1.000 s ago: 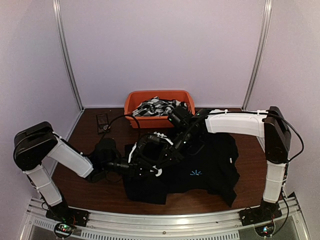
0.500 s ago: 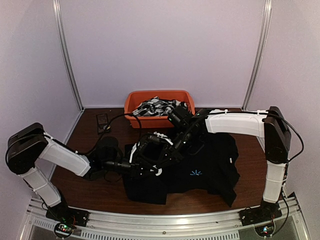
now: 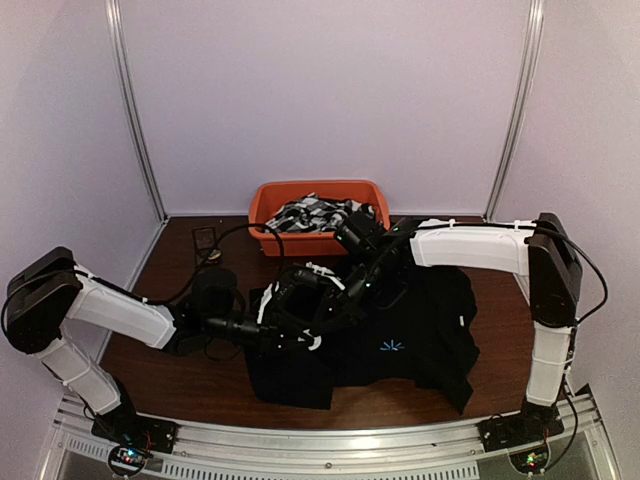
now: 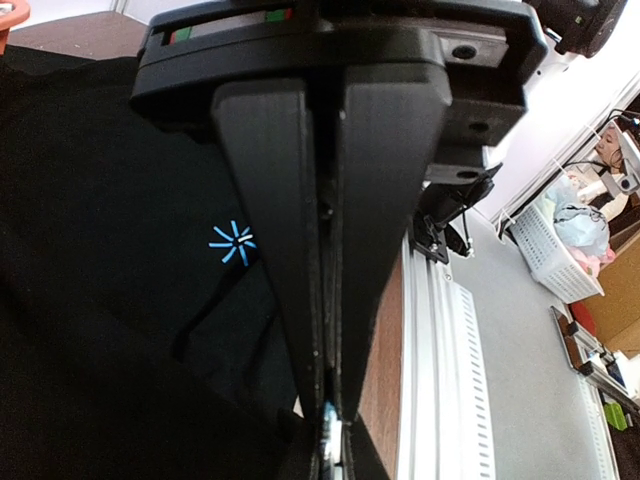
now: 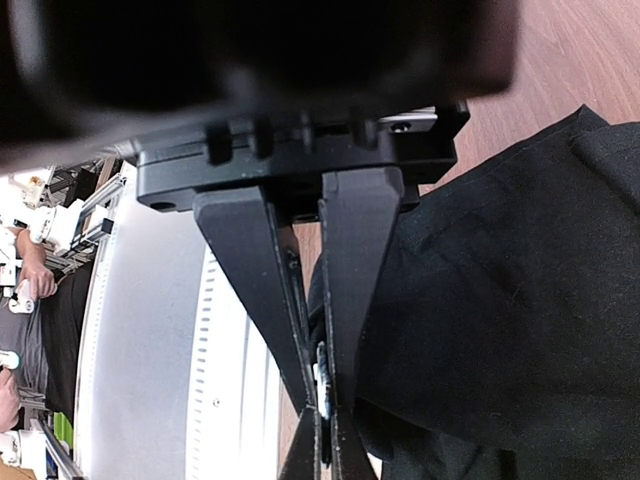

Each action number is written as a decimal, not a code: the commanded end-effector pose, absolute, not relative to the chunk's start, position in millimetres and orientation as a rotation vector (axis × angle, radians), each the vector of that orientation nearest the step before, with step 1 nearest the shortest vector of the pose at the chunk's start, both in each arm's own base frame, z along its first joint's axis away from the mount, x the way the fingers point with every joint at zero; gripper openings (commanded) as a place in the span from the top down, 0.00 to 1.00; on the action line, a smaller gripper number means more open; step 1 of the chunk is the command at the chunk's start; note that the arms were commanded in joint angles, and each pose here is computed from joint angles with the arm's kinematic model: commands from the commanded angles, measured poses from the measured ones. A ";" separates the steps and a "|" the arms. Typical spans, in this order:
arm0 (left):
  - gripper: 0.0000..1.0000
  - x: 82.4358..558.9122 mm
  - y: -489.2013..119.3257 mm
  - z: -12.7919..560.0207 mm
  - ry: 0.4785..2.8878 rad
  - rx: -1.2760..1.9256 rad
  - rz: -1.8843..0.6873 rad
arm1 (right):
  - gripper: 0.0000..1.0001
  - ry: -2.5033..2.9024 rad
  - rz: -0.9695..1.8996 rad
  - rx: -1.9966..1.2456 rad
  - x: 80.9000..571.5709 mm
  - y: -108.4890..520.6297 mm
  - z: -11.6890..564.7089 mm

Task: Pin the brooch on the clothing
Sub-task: Pin the brooch to the flattened clothing, then place the clothing with brooches at the center of the board.

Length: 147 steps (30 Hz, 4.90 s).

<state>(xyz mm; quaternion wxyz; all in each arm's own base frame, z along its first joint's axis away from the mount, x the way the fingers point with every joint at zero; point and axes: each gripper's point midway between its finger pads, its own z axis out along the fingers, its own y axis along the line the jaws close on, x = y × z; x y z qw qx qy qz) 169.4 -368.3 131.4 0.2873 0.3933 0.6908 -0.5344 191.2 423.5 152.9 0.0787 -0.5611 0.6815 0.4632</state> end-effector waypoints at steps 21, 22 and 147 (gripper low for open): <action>0.70 159.2 -367.5 151.0 1.750 1.135 -1.449 | 1.00 2.085 1.380 -1.665 191.3 423.6 154.0; 0.70 158.2 -367.7 148.5 1.753 1.144 -1.452 | 1.00 2.083 1.382 -1.666 190.9 423.7 154.3; 0.16 226.1 -242.0 8.4 2.573 0.584 -0.409 | 0.78 1.924 0.486 -1.576 205.0 433.1 142.4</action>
